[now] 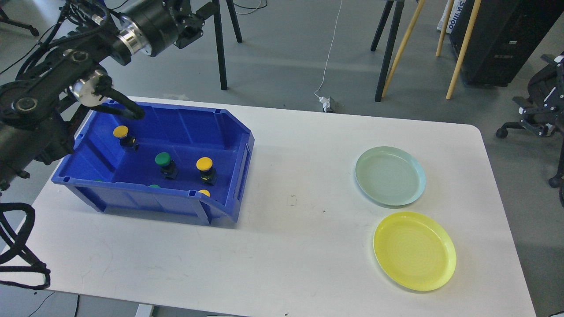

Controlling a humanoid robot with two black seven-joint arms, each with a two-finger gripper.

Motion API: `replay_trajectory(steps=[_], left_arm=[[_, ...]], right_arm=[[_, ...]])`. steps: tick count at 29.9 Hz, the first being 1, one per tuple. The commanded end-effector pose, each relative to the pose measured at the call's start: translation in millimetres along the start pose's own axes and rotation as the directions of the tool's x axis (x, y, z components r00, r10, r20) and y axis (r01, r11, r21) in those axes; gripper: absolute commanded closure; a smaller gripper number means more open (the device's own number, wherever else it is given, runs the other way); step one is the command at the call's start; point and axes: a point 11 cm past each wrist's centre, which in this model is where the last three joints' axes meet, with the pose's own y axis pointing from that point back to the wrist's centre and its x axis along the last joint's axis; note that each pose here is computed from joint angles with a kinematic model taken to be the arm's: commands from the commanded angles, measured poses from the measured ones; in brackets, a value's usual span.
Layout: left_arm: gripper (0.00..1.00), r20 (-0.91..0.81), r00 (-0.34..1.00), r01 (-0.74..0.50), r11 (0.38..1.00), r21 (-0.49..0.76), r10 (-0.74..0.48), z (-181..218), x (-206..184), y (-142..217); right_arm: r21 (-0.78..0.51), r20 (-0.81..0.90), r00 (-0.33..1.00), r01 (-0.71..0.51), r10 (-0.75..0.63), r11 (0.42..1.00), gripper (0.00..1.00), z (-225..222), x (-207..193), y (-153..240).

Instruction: Pass button and place on color plate

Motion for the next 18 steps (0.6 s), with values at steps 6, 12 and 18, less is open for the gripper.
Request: replay_trajectory(steps=[6,12,18], left_arm=[[0.02,0.099,0.995,0.015,0.998,0.066,-0.021,10,14,16],[0.04,0.376,0.926,-0.061,0.96,0.272,-0.048,16,51,49],[0.0,0.595,0.774,0.012,0.945,0.328,-0.216,29,29,62]], right_arm=[[-0.025,-0.001,1.0,0.007,-0.007,1.0,0.01,7,-3,-1],[-0.016,-0.001,1.0,0.011,-0.011,1.0,0.01,4,-4,-3],[-0.006,-0.011,1.0,0.016,-0.016,1.0,0.01,-3,-6,-6]])
